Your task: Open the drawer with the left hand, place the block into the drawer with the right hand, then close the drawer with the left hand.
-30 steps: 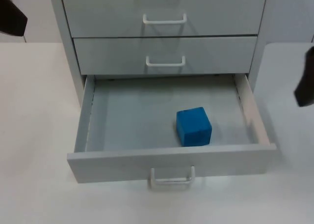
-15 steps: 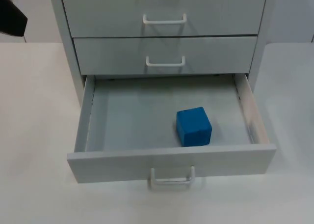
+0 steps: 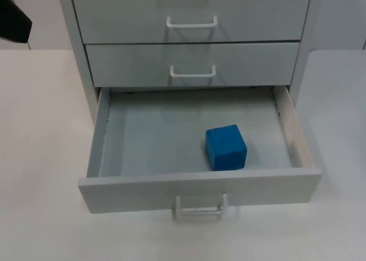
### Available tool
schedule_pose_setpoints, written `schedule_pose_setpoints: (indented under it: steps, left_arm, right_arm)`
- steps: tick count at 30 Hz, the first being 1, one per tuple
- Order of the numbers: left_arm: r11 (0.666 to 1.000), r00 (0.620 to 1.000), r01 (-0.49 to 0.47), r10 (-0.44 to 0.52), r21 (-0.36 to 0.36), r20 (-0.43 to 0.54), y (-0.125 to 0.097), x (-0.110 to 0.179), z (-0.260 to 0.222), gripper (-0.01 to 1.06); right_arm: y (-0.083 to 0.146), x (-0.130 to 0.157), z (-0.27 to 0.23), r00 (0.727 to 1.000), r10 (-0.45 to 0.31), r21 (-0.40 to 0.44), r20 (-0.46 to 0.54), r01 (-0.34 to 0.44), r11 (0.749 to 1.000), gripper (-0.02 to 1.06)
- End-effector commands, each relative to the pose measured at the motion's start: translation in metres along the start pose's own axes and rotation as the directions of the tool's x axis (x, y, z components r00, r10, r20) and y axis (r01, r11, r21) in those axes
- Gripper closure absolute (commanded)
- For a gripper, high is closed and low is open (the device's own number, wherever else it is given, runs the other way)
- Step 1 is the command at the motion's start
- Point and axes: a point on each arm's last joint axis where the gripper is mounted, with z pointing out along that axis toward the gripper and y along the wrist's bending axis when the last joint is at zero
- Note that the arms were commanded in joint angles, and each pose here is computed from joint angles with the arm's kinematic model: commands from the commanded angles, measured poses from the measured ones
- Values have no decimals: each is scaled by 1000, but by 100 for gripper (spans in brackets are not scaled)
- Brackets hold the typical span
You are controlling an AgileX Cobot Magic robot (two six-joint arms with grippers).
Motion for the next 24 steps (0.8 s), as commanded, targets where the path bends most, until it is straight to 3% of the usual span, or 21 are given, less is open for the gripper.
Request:
schedule_pose_setpoints:
  steps: [1,3,5,6,7,8,10,12,13,14,18,24]
  left_arm:
    - [1000,1000,1,-1,17,-7,-3,2,0,0]
    - [1000,1000,2,-2,19,-8,-3,2,0,1]
    - [1000,1000,11,-11,28,-6,-4,2,0,11]
    - [999,1000,16,-15,32,-3,-5,2,0,21]
    - [999,1000,16,-15,32,-3,-5,2,0,21]
    - [999,1000,15,-15,34,-4,-5,2,-1,32]
    - [999,1000,2,-1,47,-6,-6,2,-1,64]
    - [993,998,-55,56,101,-8,-13,2,0,93]
    - [993,998,-55,56,101,-8,-13,2,0,93]
    - [988,996,-86,87,128,-3,-18,2,0,106]
    - [953,973,-224,230,206,-3,-44,3,4,105]
    - [907,929,-354,368,226,-21,-71,8,8,105]
  right_arm:
    - [-2,2,-2,1000,-9,3,3,9,1000,13]
    - [-2,1,-2,1000,-15,3,4,15,1000,13]
    - [-2,1,-2,1000,-17,3,8,17,1000,13]
    - [-2,1,-2,1000,-17,3,11,17,1000,13]
    - [-2,1,-2,1000,-17,3,11,17,1000,13]
    - [-2,0,-2,1000,-17,3,14,17,1000,13]
    - [-2,0,-2,1000,-17,2,18,17,1000,13]
    - [-2,0,-2,1000,-17,2,24,17,1000,13]
    - [-2,0,-2,1000,-17,2,24,17,1000,13]
    - [-1,-1,-2,1000,-12,-2,26,12,1000,13]
    - [-1,-1,-2,1000,-12,-2,28,12,1000,13]
    - [-1,-1,-2,999,-9,-5,31,9,1000,13]
